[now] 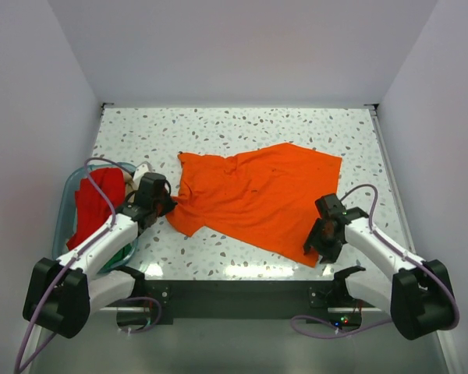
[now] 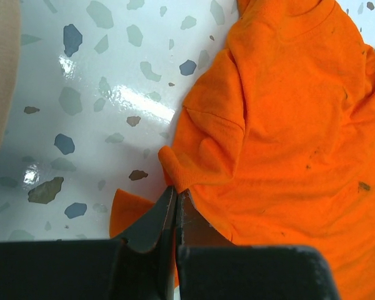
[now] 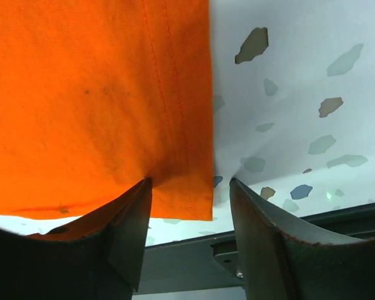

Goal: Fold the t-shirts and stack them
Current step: Flatten the tshirt out

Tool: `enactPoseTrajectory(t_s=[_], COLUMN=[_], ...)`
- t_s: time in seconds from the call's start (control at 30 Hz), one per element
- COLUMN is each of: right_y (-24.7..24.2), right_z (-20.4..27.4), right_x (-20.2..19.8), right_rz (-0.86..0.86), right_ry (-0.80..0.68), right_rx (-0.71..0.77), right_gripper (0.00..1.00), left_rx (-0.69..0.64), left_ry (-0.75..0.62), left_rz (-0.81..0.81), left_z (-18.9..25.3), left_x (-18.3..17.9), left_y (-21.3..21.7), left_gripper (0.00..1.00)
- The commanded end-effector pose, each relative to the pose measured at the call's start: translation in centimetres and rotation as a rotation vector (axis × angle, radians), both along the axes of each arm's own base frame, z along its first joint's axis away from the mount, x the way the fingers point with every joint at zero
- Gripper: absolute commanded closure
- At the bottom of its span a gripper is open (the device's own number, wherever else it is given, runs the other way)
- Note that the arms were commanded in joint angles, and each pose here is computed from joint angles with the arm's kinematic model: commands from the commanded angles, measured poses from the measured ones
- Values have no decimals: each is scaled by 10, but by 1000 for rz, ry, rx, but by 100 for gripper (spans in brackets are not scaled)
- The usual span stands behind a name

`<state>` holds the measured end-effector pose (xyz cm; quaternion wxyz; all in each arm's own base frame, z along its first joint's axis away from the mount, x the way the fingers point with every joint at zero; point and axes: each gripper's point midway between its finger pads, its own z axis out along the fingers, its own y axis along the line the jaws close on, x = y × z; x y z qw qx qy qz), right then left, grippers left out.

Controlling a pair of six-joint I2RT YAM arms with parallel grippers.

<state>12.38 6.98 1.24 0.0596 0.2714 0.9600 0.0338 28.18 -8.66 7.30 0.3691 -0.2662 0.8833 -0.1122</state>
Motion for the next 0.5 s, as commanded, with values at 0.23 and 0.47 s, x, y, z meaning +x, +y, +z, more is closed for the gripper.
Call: enactPoseTrajectory(t_s=[0.23, 0.47], right_y=[22, 44], right_z=[-13, 50], right_x=[20, 80], right_rz=[64, 161], right_ry=[18, -177], right_rx=[69, 136], right_gripper=[76, 100], left_rx=[-22, -11], left_ry=[-83, -142], left_rz=[-29, -107], left_z=[28, 65], left_x=[21, 28], left_y=[-8, -15], left_gripper=[100, 100])
